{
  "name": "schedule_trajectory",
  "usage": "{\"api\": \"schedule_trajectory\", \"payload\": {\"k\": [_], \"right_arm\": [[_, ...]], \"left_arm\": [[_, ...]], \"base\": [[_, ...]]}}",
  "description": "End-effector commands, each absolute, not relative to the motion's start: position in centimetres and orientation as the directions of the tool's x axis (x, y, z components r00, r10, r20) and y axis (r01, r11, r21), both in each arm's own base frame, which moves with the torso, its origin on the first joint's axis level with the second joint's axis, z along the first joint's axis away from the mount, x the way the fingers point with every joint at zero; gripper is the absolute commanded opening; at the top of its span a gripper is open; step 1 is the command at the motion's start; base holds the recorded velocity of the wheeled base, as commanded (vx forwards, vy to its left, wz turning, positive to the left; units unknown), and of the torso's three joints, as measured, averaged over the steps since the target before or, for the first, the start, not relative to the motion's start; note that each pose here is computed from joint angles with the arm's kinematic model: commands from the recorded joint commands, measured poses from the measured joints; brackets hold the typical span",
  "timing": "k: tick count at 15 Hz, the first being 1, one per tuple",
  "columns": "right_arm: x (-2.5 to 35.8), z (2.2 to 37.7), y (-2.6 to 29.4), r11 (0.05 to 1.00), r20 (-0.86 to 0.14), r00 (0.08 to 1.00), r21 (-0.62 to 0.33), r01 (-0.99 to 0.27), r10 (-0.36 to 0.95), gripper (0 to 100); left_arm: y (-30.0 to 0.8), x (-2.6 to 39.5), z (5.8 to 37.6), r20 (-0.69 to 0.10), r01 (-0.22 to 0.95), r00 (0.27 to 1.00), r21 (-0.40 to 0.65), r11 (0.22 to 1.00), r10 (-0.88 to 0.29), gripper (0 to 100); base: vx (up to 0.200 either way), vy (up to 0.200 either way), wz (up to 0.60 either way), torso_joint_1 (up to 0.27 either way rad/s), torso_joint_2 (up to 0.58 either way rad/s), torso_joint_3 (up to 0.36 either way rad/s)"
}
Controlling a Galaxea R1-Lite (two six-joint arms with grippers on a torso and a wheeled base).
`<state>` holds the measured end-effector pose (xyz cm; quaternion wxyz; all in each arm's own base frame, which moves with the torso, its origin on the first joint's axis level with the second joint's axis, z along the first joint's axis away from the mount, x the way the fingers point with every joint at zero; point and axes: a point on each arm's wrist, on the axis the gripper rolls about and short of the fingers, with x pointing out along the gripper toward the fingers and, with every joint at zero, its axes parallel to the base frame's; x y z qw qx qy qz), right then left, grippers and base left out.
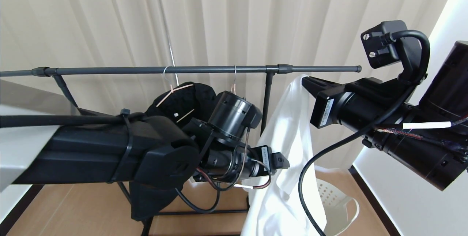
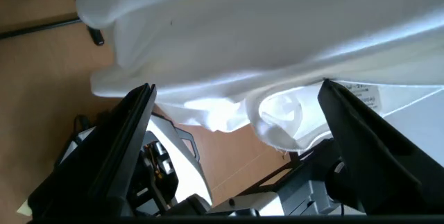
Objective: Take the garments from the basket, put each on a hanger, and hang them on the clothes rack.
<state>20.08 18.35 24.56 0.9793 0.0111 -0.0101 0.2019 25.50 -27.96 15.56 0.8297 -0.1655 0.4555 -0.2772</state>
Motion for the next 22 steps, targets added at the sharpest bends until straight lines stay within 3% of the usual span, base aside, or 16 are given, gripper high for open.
{"api": "schedule_trajectory", "payload": {"k": [1, 16, 17, 19, 22], "right_arm": [[20.1, 24.6, 18.5, 0.917, 0.026, 0.917, 0.017, -0.398, 0.398, 0], [20.3, 25.2, 18.5, 0.918, 0.047, 0.918, 0.026, -0.395, 0.393, 0], [20.5, 25.3, 18.4, 0.921, 0.049, 0.921, 0.026, -0.388, 0.386, 0], [21.0, 25.3, 17.9, 0.932, 0.050, 0.931, 0.027, -0.362, 0.360, 0], [22.0, 25.3, 16.8, 0.951, 0.047, 0.951, 0.026, -0.309, 0.307, 0]], "left_arm": [[-28.7, 25.6, 14.9, -0.669, 0.315, 0.423, -0.524, 0.791, -0.612, 100], [-30.2, 25.2, 11.5, -0.730, 0.293, 0.426, -0.447, 0.845, -0.534, 100], [-30.1, 25.2, 11.5, -0.731, 0.285, 0.442, -0.436, 0.853, -0.521, 0], [-29.7, 24.9, 11.5, -0.737, 0.277, 0.459, -0.411, 0.868, -0.496, 0], [-27.5, 23.3, 15.1, -0.684, 0.309, 0.508, -0.423, 0.852, -0.523, 0]], "base": [[0.000, 0.000, 0.00, 0.000, 0.00, 0.000], [0.000, 0.000, 0.00, 0.000, 0.00, 0.000], [0.000, 0.000, 0.00, 0.000, 0.00, 0.000], [0.000, 0.000, 0.00, 0.000, 0.00, 0.000], [0.000, 0.000, 0.00, 0.000, 0.00, 0.000]]}}
